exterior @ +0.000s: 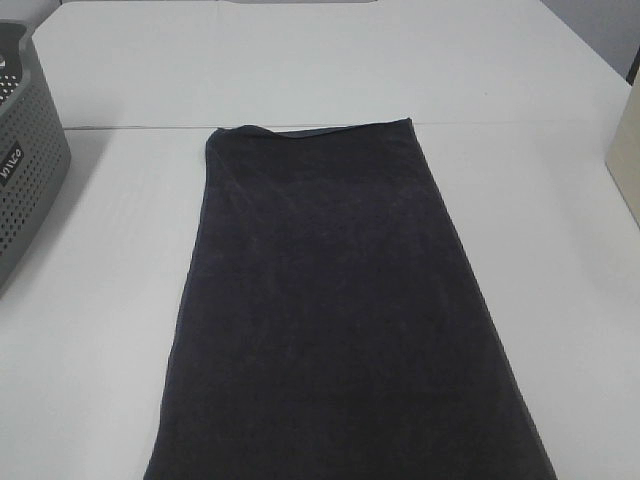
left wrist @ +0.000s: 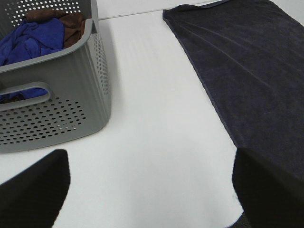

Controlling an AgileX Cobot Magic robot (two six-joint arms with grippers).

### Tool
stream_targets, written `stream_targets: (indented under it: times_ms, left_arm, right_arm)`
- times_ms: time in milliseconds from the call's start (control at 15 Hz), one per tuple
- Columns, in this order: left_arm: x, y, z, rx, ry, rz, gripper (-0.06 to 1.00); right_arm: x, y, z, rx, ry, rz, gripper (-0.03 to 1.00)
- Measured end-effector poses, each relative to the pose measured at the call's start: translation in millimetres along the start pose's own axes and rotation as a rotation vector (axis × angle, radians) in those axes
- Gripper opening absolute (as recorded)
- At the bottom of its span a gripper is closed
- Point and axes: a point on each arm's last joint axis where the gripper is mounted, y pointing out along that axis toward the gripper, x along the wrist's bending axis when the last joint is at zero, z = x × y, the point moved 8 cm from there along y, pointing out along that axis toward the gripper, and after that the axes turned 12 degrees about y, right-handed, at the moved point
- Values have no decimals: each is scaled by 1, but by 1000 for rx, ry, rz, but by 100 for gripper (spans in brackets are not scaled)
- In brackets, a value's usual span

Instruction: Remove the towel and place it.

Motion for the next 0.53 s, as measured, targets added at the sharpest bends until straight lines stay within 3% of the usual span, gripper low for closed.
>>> stream_targets:
  times_ms: [533]
  left_arm:
    - [0,0,0,0,0,0,87]
  right_arm:
    - [0,0,0,0,0,0,58]
